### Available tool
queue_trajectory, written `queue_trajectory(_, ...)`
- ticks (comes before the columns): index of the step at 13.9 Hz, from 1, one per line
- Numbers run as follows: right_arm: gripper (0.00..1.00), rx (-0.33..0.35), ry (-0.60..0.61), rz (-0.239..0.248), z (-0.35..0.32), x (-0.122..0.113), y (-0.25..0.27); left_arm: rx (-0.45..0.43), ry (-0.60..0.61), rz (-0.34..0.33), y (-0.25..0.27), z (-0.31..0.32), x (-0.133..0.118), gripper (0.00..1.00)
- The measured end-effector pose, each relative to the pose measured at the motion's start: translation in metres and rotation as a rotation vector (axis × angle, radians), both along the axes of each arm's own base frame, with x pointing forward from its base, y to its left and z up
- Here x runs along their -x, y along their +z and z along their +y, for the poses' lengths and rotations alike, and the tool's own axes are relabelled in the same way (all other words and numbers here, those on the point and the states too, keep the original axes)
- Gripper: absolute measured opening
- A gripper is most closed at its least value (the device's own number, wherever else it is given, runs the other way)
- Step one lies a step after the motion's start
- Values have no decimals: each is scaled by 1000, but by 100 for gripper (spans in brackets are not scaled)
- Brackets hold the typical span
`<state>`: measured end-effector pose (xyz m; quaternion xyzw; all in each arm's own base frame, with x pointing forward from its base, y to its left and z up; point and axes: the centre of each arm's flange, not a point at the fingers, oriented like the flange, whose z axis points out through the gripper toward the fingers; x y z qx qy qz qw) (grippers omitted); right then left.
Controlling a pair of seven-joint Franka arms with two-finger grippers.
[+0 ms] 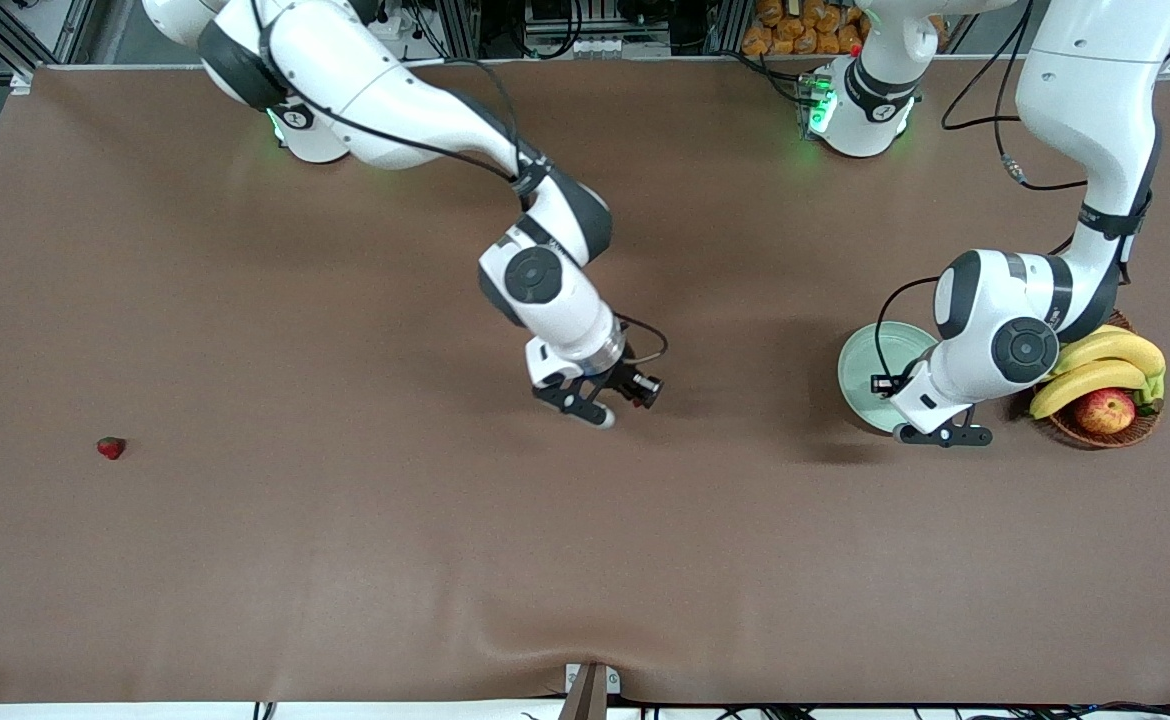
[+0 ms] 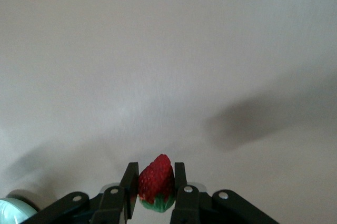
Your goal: Collect all strawberries into plate
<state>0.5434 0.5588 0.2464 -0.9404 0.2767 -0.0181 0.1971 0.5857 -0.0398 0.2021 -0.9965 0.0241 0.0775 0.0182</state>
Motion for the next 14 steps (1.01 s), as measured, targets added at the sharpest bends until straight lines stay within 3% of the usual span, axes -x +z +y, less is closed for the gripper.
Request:
queue_trajectory(2,32,9,-55,-2,24,26,-16,4,0,3,-10,5,0,40)
queue_trajectory(6,32,-25,-117,-11,49,54,-36,13,-15,-23,2,-6,-6,80)
queue_trajectory(8,47,-20,-122,-15,46,51,-41,20,-32,-32,22,-21,-13,99)
queue_trajectory(11,80,-10,-138,-62,34,30,-32,29,-32,-27,61,-57,-24,100)
queue_trajectory(13,98,-4,-154,-104,12,0,-17,48,-13,-39,81,-99,-25,100)
queue_trajectory(14,100,12,-149,-115,-3,-16,-9,60,-5,-43,88,-122,-22,100)
